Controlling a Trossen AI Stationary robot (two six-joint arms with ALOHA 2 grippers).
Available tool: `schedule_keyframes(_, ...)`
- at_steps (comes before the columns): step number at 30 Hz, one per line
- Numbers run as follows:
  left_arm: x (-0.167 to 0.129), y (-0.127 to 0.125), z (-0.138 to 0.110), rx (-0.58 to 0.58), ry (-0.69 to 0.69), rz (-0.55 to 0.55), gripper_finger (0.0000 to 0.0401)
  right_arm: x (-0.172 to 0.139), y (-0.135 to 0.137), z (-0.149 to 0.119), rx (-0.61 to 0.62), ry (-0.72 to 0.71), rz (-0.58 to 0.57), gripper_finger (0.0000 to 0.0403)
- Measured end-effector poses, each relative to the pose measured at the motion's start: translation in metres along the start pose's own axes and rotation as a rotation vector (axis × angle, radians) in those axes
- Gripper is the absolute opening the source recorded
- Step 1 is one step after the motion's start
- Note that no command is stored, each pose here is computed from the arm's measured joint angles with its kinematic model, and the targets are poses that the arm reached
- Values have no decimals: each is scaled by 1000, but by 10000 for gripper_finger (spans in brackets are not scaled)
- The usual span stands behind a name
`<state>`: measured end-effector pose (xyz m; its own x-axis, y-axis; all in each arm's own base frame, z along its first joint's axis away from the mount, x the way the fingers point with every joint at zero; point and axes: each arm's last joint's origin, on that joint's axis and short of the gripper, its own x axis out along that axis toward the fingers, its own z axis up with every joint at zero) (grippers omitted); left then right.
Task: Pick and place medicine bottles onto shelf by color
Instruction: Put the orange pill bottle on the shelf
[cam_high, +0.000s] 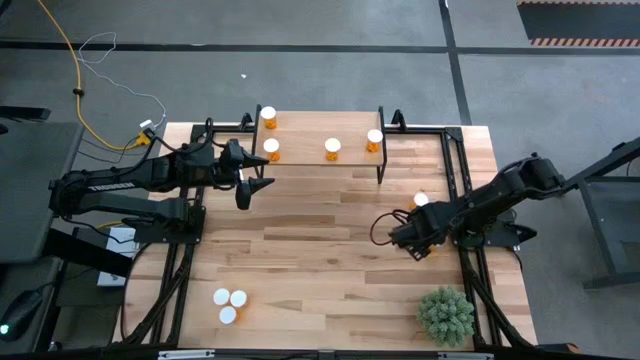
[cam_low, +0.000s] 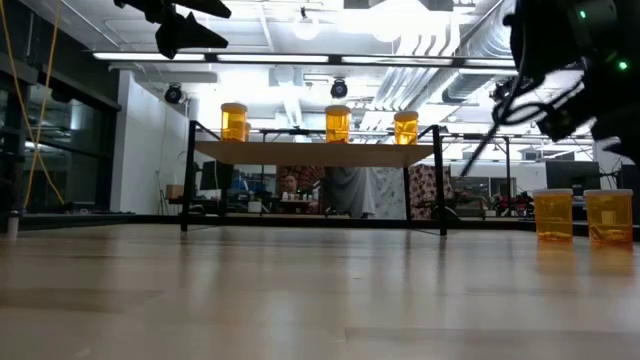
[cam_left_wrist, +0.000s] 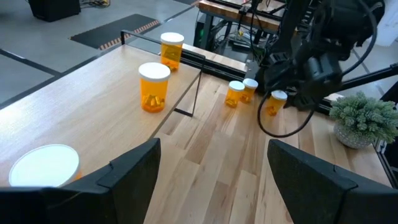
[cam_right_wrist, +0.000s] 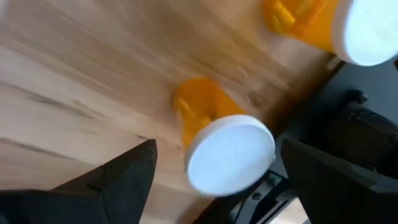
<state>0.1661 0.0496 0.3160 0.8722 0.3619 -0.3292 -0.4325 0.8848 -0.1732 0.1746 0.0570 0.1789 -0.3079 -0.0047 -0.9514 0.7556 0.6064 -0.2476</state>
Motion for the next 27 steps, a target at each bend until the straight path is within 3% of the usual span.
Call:
schedule_keyframes(16,0,0,0,0,-1,0,287,14,2,2,-30,-17,42,329)
schedule_keyframes(27,0,0,0,19,0,0,287,14,2,2,-23,-5,45,234)
